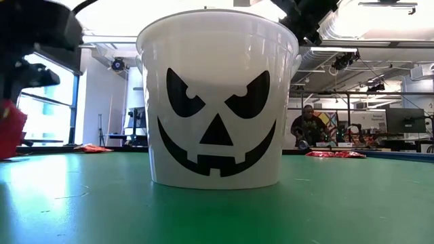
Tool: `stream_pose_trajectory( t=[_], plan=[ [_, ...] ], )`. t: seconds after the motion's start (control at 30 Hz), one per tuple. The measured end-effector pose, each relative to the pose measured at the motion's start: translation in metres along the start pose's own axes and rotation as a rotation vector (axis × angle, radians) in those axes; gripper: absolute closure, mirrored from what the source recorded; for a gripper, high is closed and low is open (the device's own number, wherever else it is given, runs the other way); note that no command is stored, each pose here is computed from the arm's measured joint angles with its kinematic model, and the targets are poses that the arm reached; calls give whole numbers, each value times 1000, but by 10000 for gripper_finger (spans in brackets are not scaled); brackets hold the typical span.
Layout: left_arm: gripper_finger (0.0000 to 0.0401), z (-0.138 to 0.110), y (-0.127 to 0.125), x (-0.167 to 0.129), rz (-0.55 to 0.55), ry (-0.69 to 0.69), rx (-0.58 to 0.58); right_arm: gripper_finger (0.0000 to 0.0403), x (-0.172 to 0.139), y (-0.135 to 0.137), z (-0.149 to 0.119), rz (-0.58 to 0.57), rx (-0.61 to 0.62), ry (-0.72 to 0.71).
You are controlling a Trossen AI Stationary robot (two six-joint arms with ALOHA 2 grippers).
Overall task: Sort candy by brand, put in halloween buckets
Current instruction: Put the red chocolate into the black bucket
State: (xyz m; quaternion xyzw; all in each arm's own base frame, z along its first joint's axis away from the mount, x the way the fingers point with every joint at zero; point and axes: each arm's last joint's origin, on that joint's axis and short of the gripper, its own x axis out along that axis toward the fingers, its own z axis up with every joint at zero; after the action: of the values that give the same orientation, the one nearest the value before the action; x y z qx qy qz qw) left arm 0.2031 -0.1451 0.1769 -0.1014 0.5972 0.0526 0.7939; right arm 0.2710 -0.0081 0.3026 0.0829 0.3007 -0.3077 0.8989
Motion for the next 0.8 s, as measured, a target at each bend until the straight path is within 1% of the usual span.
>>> stream_pose_trajectory(
  t=[0.1,0.23,0.37,0.47,0.57,0.7,0.8],
  plan=[
    [385,7,8,-13,-4,-24,-26,402,0,0,0,0,0,0],
    [383,17,30,-29,56,-68,-89,402,0,0,0,0,3,0],
    [384,39,56,-46,68,-148,-164,402,0,0,0,0,3,0],
    [384,63,75,-61,109,-236,-222,402,0,0,0,0,4,0],
    [384,91,92,-81,138,-353,-241,402,0,0,0,0,17,0],
    [384,133,112,-102,141,-526,-251,402,0,0,0,-4,27,-2],
    [384,162,125,-110,130,-589,-239,402,0,0,0,-14,27,-6]
  ],
)
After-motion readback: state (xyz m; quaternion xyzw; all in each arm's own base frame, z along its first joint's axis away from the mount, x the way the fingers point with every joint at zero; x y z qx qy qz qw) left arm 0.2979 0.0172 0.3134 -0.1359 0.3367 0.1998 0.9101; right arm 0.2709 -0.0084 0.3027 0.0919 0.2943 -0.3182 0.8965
